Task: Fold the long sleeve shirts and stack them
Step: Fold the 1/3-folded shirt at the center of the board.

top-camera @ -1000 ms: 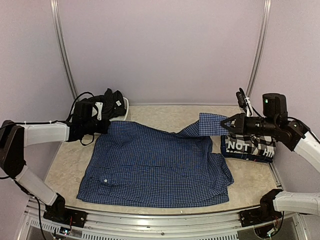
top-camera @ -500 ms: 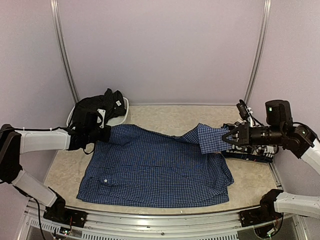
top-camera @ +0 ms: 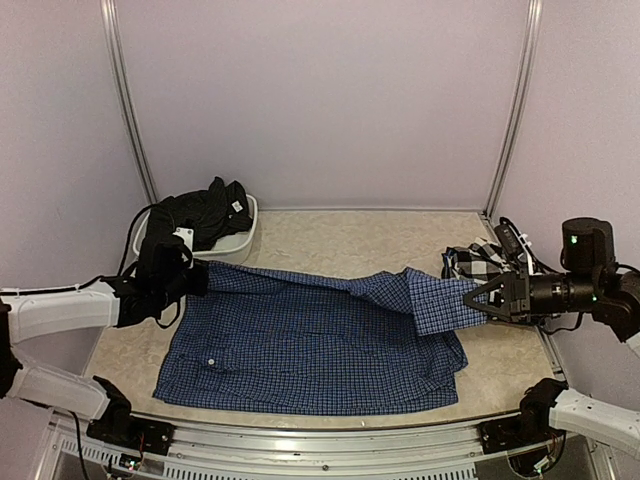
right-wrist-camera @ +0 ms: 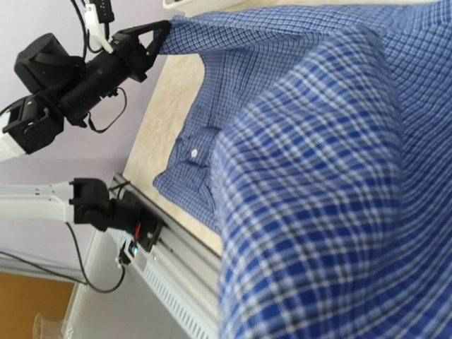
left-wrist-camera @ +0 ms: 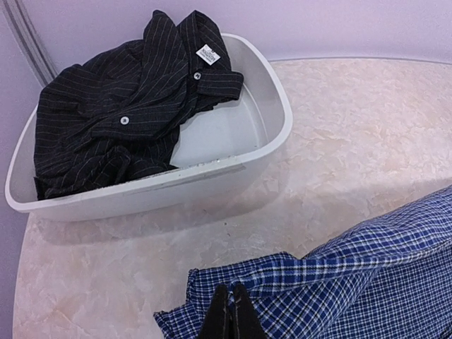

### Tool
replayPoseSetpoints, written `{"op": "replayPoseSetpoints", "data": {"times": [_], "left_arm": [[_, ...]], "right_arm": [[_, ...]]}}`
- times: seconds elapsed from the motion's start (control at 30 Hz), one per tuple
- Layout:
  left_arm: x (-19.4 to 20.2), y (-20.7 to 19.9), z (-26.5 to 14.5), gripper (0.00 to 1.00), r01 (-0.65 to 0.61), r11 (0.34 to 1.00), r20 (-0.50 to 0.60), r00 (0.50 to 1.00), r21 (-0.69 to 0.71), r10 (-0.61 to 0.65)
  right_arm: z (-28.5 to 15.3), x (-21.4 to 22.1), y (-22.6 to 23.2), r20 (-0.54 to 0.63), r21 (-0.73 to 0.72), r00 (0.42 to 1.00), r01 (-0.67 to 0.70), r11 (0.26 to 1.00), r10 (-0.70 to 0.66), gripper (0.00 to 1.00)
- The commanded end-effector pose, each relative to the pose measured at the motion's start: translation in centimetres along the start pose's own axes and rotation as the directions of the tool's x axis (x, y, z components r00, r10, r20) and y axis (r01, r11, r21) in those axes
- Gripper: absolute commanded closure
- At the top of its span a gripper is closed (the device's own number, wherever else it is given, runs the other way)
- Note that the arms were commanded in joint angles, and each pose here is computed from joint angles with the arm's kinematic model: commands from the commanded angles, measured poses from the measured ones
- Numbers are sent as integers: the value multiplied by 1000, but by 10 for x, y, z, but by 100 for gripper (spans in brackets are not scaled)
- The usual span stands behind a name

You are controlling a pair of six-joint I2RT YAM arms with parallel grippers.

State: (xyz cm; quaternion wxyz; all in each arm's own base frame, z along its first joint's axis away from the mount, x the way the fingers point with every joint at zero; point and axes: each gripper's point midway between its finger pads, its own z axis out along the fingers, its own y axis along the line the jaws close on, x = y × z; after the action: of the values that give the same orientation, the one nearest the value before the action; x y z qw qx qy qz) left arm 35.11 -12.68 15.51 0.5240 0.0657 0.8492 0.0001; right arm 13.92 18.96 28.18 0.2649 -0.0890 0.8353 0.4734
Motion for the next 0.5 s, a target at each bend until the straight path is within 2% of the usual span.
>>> {"op": "replayPoseSetpoints", "data": {"times": [0.0, 0.2, 0.47], "left_arm": [[6, 14, -17, 100, 32, 997, 50, 998, -69, -29], [15, 17, -37, 98, 34, 998, 111, 993, -55, -28], [23, 22, -38, 89, 35, 994, 80, 996, -106, -26]], "right_arm": [[-10, 17, 4, -56, -4, 998, -15, 1000, 15, 100], [-23, 21, 13, -66, -3, 998, 18, 1000, -18, 100], [-35, 29, 15, -80, 10, 996, 46, 999, -45, 100]]}}
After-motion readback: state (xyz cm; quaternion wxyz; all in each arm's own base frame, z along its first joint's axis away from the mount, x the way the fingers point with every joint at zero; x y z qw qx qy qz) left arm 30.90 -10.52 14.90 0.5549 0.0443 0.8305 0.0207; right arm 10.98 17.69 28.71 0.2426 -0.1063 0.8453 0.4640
